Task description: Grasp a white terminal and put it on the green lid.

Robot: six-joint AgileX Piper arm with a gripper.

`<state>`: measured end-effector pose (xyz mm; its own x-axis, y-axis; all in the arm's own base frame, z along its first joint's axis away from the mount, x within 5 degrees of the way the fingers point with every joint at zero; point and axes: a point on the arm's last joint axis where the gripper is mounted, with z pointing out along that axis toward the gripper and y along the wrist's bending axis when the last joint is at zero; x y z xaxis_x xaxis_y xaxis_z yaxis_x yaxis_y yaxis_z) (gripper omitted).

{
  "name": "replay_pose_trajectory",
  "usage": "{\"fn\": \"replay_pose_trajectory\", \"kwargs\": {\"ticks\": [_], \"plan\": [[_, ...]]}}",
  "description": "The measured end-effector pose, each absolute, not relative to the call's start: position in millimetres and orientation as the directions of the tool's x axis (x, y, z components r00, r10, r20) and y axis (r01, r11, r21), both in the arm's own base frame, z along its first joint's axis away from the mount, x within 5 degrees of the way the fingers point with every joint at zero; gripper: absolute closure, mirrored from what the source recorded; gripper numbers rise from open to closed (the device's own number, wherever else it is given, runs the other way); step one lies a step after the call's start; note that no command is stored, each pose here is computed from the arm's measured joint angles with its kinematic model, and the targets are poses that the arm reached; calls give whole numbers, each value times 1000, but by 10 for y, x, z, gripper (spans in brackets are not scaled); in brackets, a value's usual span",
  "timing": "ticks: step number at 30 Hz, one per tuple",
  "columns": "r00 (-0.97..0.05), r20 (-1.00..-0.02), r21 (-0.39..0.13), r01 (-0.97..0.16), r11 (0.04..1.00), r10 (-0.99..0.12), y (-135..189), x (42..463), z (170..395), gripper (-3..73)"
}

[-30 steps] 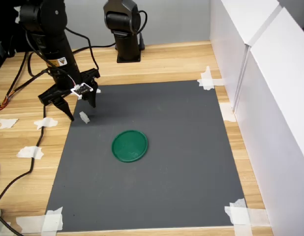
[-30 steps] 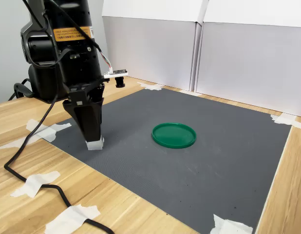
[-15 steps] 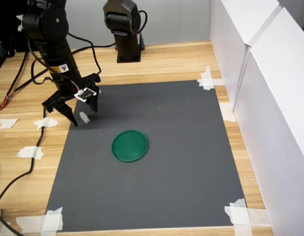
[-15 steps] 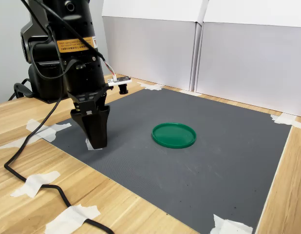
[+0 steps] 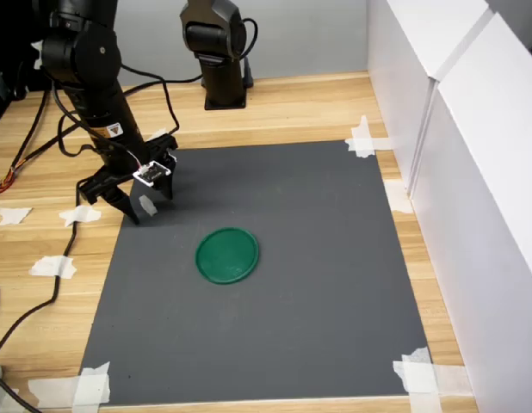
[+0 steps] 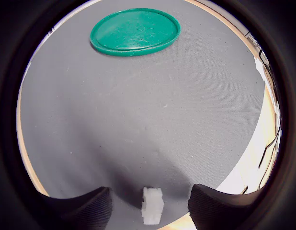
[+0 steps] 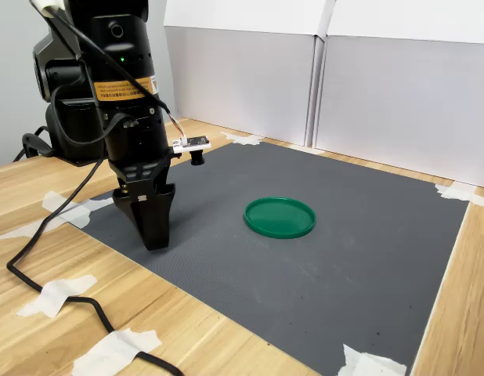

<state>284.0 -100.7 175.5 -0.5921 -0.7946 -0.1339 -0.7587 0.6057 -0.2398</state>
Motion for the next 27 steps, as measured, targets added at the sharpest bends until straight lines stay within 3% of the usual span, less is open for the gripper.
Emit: {"fn": "replay_pose_trajectory", "kwargs": {"ticks": [11,16,20,27], "plan": [[-615,-126,-221,-748,626,-779,-1016,2840,1710,190],[-614,-124,-218,-750,625,-780,-1015,2838,1707,384],[-606,-123,-229,-753,617,-786,-1018,2840,1722,588],[-606,-182,-298,-717,630,-775,-1002,2869,2077,604]]}}
